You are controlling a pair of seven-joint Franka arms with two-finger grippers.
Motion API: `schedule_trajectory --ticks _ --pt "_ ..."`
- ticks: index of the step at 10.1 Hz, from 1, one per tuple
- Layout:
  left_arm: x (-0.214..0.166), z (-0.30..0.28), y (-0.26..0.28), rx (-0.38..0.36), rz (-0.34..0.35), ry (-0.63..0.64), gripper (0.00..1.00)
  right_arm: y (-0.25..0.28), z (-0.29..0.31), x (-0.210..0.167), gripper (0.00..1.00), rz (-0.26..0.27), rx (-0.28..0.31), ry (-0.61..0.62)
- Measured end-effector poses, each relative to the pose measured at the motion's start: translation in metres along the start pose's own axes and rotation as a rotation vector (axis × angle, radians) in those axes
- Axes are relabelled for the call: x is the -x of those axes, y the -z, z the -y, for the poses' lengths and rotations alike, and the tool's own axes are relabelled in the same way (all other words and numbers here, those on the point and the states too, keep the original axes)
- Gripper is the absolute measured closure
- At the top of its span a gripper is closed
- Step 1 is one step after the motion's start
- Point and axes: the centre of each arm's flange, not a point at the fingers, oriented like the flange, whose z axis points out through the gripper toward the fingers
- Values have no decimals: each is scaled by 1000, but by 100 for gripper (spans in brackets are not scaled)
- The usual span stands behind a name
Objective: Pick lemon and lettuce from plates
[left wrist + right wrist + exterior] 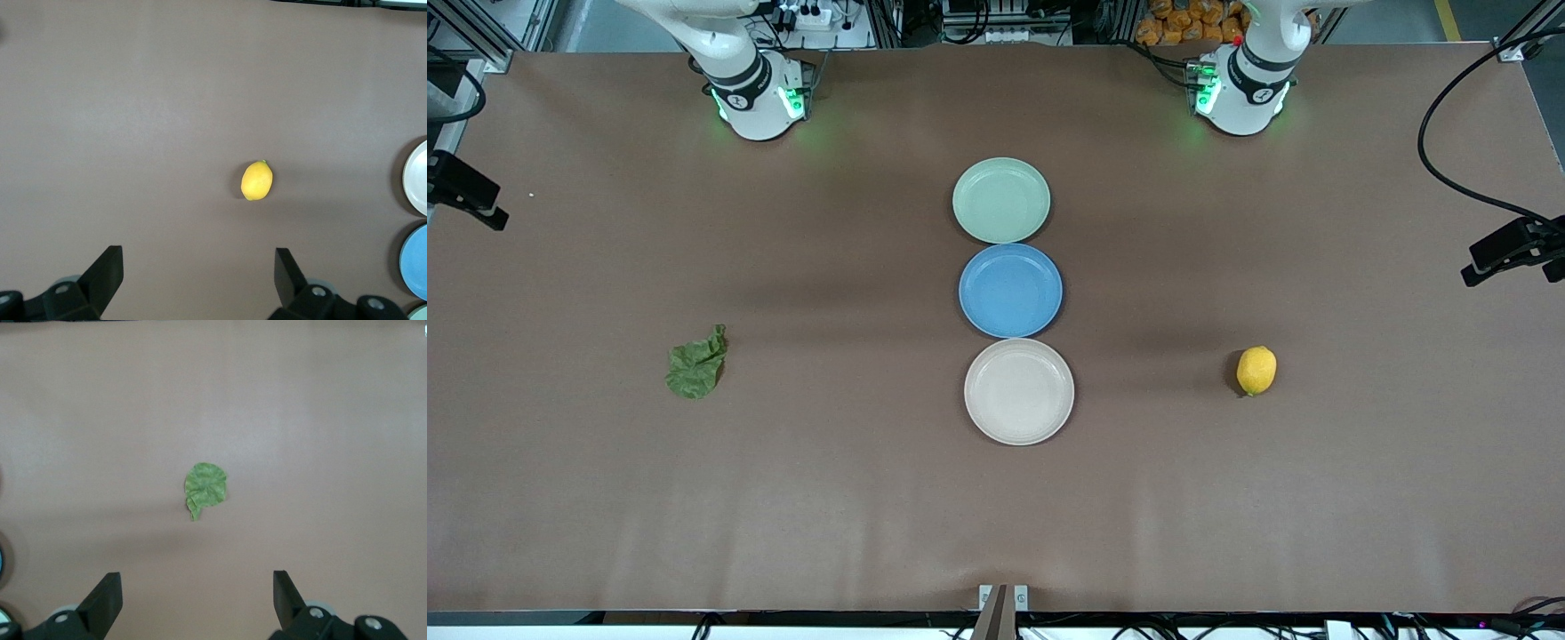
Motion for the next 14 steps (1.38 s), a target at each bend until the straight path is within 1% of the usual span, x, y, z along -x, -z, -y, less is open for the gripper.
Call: schedule_trajectory --ticks 1,7,10,12,14 --pt "0 -6 0 1 1 -8 0 -4 0 -3 0 -3 0 0" --pt "3 -55 -7 9 16 -49 0 -21 7 -13 0 16 -2 13" --pt "5 -58 -9 8 37 -41 0 -23 8 -14 0 19 -3 14" --pt "6 -58 -9 7 38 -1 0 -23 10 -14 0 19 -4 19" --pt "6 -57 -8 7 37 8 0 -24 18 -15 0 20 -7 39"
